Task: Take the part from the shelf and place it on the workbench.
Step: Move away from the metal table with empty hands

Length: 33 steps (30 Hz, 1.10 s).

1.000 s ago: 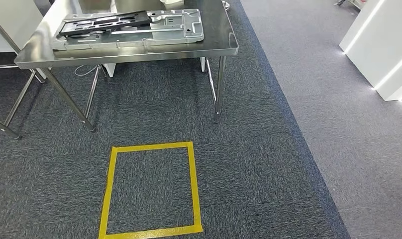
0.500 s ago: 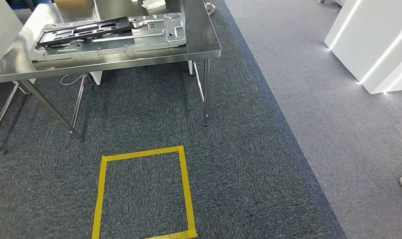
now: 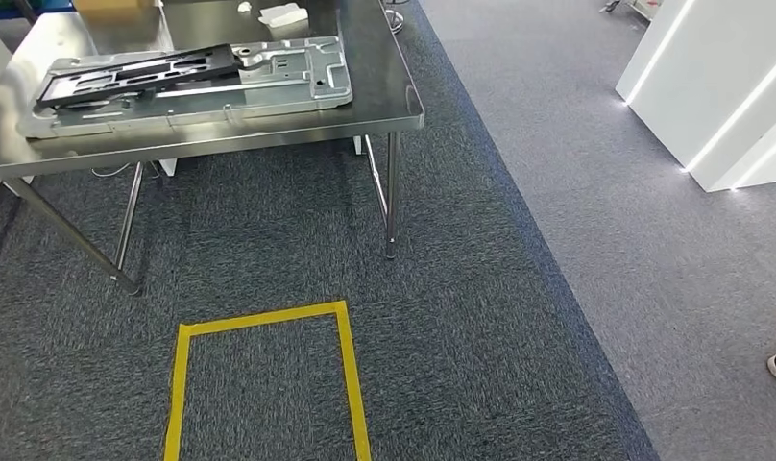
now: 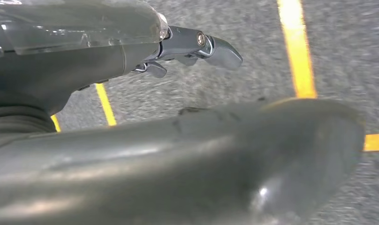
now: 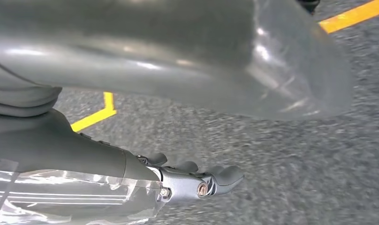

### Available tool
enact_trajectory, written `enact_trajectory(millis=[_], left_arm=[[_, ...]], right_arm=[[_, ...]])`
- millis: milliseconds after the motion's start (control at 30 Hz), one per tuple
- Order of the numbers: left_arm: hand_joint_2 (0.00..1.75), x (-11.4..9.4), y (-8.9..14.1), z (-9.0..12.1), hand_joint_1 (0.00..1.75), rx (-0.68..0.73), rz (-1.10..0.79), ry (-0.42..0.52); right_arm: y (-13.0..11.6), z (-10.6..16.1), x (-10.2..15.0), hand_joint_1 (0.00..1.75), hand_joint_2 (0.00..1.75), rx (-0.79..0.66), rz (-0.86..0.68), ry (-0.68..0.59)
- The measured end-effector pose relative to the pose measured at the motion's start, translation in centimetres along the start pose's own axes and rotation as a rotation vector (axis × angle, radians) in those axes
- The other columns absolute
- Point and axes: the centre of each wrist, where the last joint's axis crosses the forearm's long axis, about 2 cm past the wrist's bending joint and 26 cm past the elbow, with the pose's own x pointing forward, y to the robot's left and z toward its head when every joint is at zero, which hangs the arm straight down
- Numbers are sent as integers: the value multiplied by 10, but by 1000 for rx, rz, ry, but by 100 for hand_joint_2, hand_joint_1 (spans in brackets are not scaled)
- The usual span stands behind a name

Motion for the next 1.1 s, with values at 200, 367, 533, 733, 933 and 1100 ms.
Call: enact_trajectory(millis=[200, 367, 533, 733, 933, 1100], left_arm=[[0, 8, -1, -2, 0, -6, 44, -34], [0, 6, 1, -2, 0, 36, 61, -138], [0, 9, 2, -2, 0, 81, 41, -365], [0, 10, -1, -2, 0, -9, 89, -462], [0, 5, 0, -1, 0, -29, 87, -408], [0, 6, 1, -1, 0, -21, 78, -374]], right_arm=[[2, -2, 6, 0, 0, 6, 0, -4], [2, -2, 6, 0, 0, -6, -9, -1], [2, -2, 5, 0, 0, -18, -16, -1], [0, -1, 4, 0, 0, -17, -11, -7], [0, -1, 4, 0, 0, -13, -4, -7], [-1, -2, 6, 0, 0, -14, -8, 0]])
